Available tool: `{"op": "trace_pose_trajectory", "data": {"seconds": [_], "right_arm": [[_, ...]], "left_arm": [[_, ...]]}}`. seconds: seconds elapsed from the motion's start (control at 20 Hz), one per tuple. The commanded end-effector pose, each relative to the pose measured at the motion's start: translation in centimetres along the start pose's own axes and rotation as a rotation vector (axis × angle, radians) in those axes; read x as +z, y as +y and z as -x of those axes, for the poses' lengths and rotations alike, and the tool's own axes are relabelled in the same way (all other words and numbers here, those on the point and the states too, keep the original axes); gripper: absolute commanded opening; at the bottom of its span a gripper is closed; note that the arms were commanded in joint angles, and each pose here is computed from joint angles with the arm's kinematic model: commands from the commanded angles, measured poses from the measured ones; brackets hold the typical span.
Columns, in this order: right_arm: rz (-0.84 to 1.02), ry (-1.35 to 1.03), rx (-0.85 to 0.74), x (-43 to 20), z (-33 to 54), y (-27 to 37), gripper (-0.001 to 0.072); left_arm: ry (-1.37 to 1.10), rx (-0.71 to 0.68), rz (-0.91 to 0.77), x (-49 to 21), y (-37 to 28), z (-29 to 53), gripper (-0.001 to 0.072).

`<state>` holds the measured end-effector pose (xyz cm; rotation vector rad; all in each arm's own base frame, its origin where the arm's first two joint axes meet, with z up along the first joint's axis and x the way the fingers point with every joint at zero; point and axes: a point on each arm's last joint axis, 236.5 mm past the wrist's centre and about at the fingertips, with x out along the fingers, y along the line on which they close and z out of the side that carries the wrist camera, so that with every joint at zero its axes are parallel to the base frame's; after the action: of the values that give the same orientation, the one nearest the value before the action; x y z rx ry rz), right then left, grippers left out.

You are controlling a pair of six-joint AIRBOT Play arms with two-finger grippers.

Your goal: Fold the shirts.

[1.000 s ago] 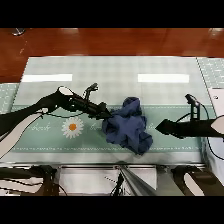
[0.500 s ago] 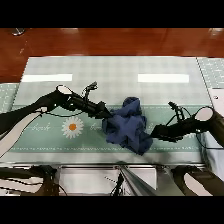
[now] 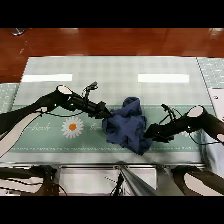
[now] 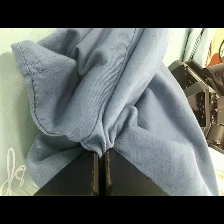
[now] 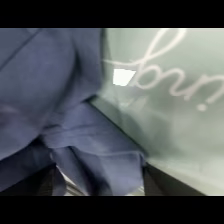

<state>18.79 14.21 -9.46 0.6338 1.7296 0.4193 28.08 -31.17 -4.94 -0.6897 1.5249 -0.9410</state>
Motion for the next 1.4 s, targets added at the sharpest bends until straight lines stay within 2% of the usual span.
{"op": "trace_pose_trajectory", "data": {"seconds": [0.0, 0.1, 0.15, 0.2, 0.25, 0.45, 0.6, 0.7, 0.85, 1.0, 1.2, 1.35], "right_arm": [[0.014, -0.021, 0.017, 0.7, -0.8, 0.7, 0.0614], [0.078, 0.006, -0.009, -0.1, -1.9, 1.5, 0.0584], [0.108, 0.021, -0.020, -0.6, -2.4, 1.8, 0.0370], [0.136, 0.030, -0.025, -0.8, -2.7, 2.1, 0.0086], [0.158, 0.034, -0.026, -1.0, -2.8, 2.4, 0.0022], [0.265, -0.053, -0.017, 1.8, 2.0, 5.8, 0.0022], [0.409, -0.405, -0.008, 7.6, 13.2, 13.5, 0.0022], [0.555, -0.681, -0.014, 8.8, 23.5, 20.6, 0.0022], [0.751, -1.023, -0.007, 4.7, 36.7, 29.3, 0.0022], [0.894, -1.300, -0.027, -3.0, 45.9, 33.9, 0.0022], [0.915, -1.441, -0.155, -10.3, 49.4, 32.0, 0.0022], [0.875, -1.425, -0.252, -13.4, 49.0, 28.9, 0.0022]], "left_arm": [[-0.009, 0.005, -0.001, 0.2, 0.1, 0.0, 0.0027], [-0.021, 0.012, -0.001, 0.5, 0.3, 0.0, 0.0027], [-0.023, 0.013, -0.001, 0.6, 0.3, 0.0, 0.0027], [-0.023, 0.013, -0.001, 0.6, 0.3, 0.0, 0.0027], [-0.021, 0.012, -0.001, 0.5, 0.2, 0.0, 0.0027], [-0.112, -0.032, -0.054, 2.7, -2.7, 3.4, 0.0026], [-0.354, -0.045, -0.291, 7.2, -11.3, 10.5, 0.0026], [-0.586, -0.058, -0.466, 9.4, -19.9, 17.2, 0.0025], [-0.867, -0.068, -0.726, 7.7, -31.7, 26.9, 0.0025], [-1.065, 0.067, -0.848, 3.6, -37.5, 34.3, 0.0025], [-1.242, 0.271, -0.845, -2.2, -38.4, 40.4, 0.0025], [-1.197, 0.302, -0.847, -6.8, -38.1, 40.1, 0.0025]]}}
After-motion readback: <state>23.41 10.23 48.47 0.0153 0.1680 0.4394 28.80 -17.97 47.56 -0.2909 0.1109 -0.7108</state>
